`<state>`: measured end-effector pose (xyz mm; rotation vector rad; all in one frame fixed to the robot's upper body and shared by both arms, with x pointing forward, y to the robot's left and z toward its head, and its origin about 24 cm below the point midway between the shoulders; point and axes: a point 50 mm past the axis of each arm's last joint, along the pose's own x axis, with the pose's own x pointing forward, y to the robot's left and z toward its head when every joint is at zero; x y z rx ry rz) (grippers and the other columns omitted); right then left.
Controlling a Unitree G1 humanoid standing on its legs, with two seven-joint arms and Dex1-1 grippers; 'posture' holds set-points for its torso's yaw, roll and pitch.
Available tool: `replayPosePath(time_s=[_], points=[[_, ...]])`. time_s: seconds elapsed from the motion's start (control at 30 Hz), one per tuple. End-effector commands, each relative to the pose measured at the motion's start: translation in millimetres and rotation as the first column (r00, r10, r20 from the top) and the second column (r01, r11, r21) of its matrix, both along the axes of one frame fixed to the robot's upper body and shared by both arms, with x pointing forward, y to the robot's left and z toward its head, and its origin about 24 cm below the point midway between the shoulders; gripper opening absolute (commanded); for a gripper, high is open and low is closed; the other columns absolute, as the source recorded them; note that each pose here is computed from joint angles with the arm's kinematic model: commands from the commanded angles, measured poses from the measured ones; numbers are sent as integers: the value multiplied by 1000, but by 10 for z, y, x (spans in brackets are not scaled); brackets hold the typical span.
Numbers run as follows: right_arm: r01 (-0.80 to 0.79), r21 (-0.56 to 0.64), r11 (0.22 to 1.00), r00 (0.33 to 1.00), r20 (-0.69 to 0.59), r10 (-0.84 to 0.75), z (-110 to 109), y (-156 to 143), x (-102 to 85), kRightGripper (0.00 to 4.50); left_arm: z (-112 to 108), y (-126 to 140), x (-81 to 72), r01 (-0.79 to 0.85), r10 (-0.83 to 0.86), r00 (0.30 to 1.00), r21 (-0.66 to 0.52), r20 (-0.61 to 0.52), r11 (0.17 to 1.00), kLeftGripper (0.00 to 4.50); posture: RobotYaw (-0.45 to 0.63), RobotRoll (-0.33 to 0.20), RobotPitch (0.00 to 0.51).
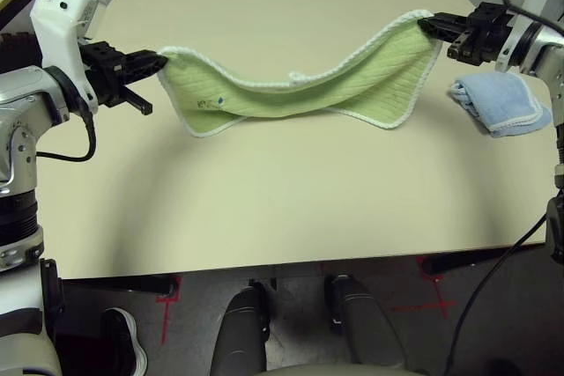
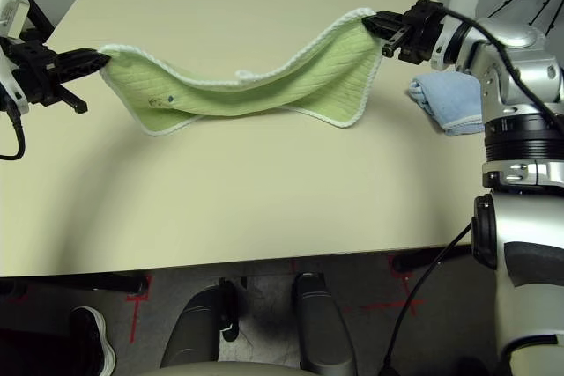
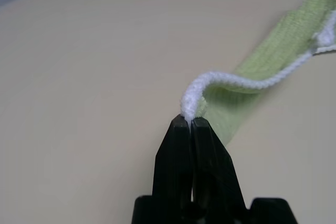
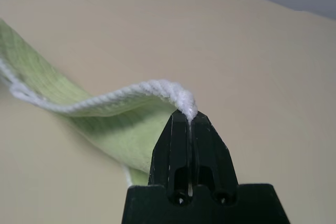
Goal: Fold the towel and set it aside.
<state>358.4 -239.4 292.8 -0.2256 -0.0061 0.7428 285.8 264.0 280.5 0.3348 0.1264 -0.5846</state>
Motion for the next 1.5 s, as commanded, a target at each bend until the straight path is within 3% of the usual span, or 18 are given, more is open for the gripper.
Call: replayPosePath(time_s=[0.03, 0.17, 0.27, 0.33, 0.4, 0.5, 0.6, 0.73, 0.83, 1.03, 1.2, 1.5], points=[[-41, 72, 997, 988, -148, 52, -48, -108, -45, 0, -13, 3, -84, 69, -67, 992, 10, -106, 998, 38, -142, 0, 162], [-26, 22, 999, 960, -277, 31, -208, -85, 20, 0, -173, 17, -107, 124, -111, 960, 37, -259, 992, 38, -148, 0, 157], [-10, -61, 998, 953, -302, -9, -277, 40, 114, 0, -258, 67, 5, 89, -62, 963, 94, -261, 992, 38, -145, 0, 158], [52, -132, 990, 967, -242, -83, -281, 132, 230, 0, -233, 119, 177, 4, 24, 986, 171, -162, 985, 38, -145, 0, 158], [209, -242, 948, 973, -50, -227, -244, 204, 398, 0, -75, 164, 416, -167, 156, 985, 221, 68, 961, 38, -145, 0, 158], [362, -309, 879, 929, 198, -313, -157, 276, 530, 0, 92, 166, 603, -297, 215, 929, 260, 301, 919, 38, -144, 0, 157], [508, -237, 828, 834, 377, -404, -14, 329, 607, 0, 293, 196, 714, -444, 298, 808, 192, 508, 875, 38, -141, 0, 157], [624, -166, 764, 709, 533, -463, 121, 331, 619, 0, 298, 154, 777, -458, 297, 766, 162, 570, 874, 38, -133, 0, 161], [625, -154, 766, 690, 569, -448, 118, 353, 616, 0, 270, 143, 756, -468, 286, 737, 158, 613, 869, 38, -120, 0, 167], [497, -258, 828, 811, 477, -338, -259, 365, 620, 0, -94, 138, 591, -413, 261, 823, 217, 504, 884, 38, -110, 0, 179], [245, -363, 899, 949, 281, -145, -737, 214, 470, 0, -466, 54, 237, -251, 158, 945, 323, 287, 913, 38, -109, 0, 197], [5, -375, 927, 998, 66, 21, -802, -6, 150, 0, -621, -89, -142, 11, -12, 1000, 338, 2, 941, 38, -126, 0, 205]])
